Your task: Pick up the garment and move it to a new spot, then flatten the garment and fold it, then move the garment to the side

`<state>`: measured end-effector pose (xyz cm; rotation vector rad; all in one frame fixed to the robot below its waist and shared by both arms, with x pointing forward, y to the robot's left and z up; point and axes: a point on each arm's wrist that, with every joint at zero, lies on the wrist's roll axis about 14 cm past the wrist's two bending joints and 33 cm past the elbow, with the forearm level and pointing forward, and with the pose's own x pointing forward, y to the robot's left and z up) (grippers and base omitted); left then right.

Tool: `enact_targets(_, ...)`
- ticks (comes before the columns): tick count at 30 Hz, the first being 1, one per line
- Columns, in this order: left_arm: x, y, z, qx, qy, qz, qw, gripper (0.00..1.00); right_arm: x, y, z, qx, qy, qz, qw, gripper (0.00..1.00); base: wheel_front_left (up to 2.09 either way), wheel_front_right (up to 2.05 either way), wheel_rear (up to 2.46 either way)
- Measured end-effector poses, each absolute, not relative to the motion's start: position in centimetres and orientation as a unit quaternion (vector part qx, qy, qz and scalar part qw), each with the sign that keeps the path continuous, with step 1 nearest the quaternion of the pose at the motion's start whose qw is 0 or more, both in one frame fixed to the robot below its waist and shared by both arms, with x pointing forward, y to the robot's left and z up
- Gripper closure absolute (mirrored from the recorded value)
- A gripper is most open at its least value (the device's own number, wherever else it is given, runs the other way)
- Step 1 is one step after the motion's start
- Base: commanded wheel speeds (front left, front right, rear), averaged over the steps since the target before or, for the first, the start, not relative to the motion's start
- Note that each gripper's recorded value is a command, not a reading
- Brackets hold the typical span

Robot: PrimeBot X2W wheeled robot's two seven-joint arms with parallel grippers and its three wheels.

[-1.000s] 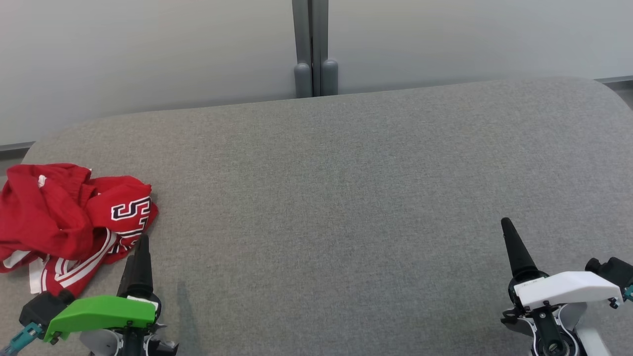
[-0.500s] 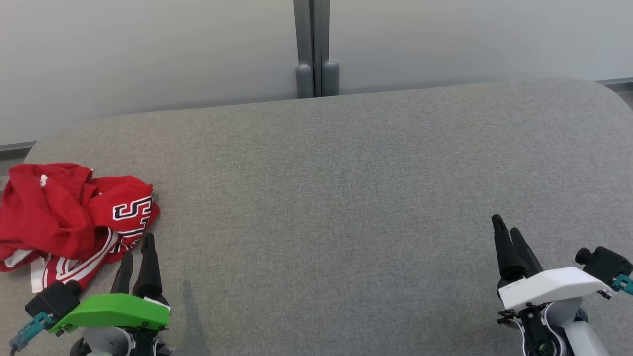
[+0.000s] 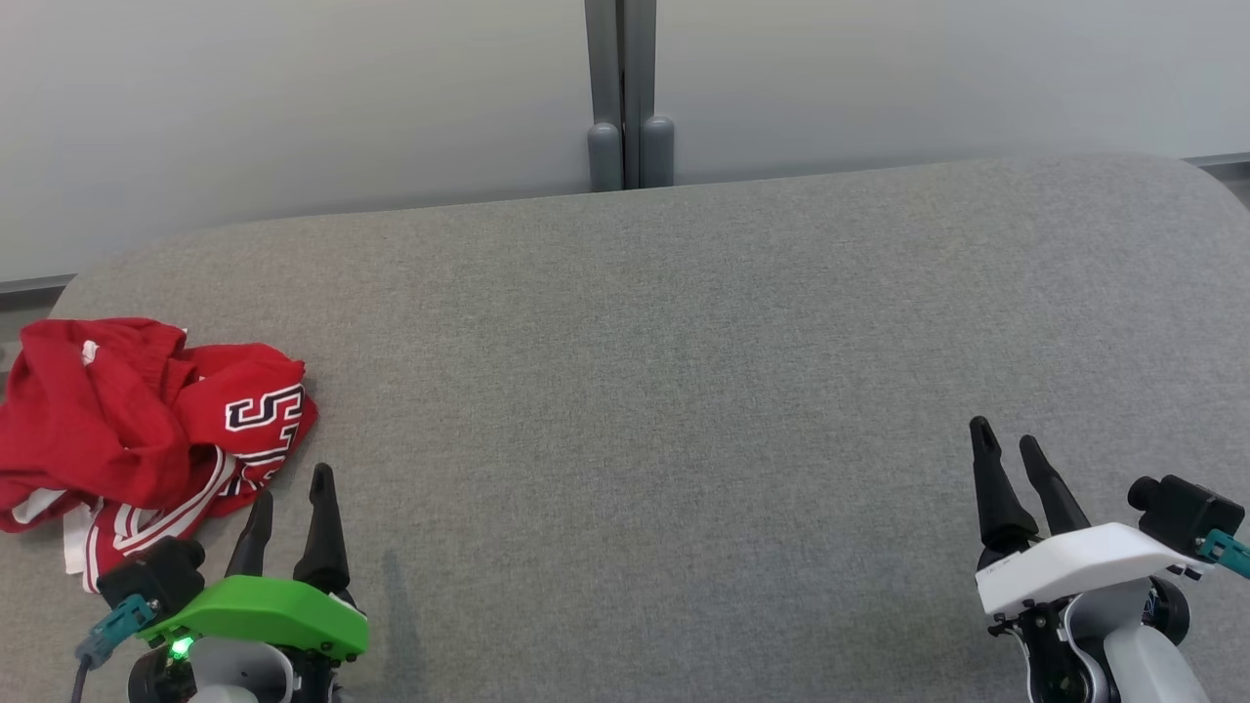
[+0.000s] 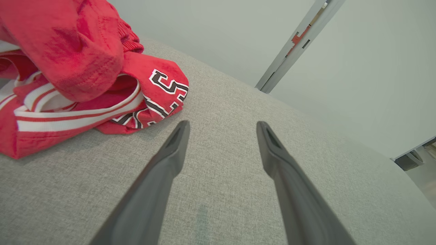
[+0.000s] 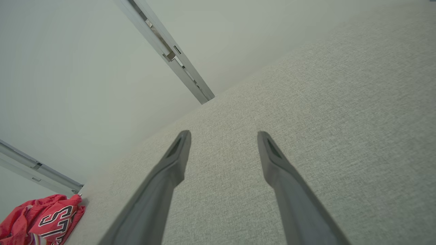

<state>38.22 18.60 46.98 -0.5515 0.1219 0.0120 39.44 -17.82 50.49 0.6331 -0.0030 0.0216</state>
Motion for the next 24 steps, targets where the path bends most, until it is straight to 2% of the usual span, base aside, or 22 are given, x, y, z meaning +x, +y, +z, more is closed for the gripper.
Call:
enact_targets(9, 38.2, 18.2, 46.9, -0.21, 0.06, -0.008, 0.976, 0.0, 40.1, -17.6, 51.7, 0.257, -0.022, 0.021, 0.966, 0.0, 0.0, 0.0, 0.0)
enact_targets(24, 37.8, 17.2, 46.8, -0.137, 0.054, -0.023, 0.989, 0.0, 39.2, -16.8, 50.6, 0.181, -0.013, 0.033, 0.983, 0.0, 0.0, 0.0, 0.0)
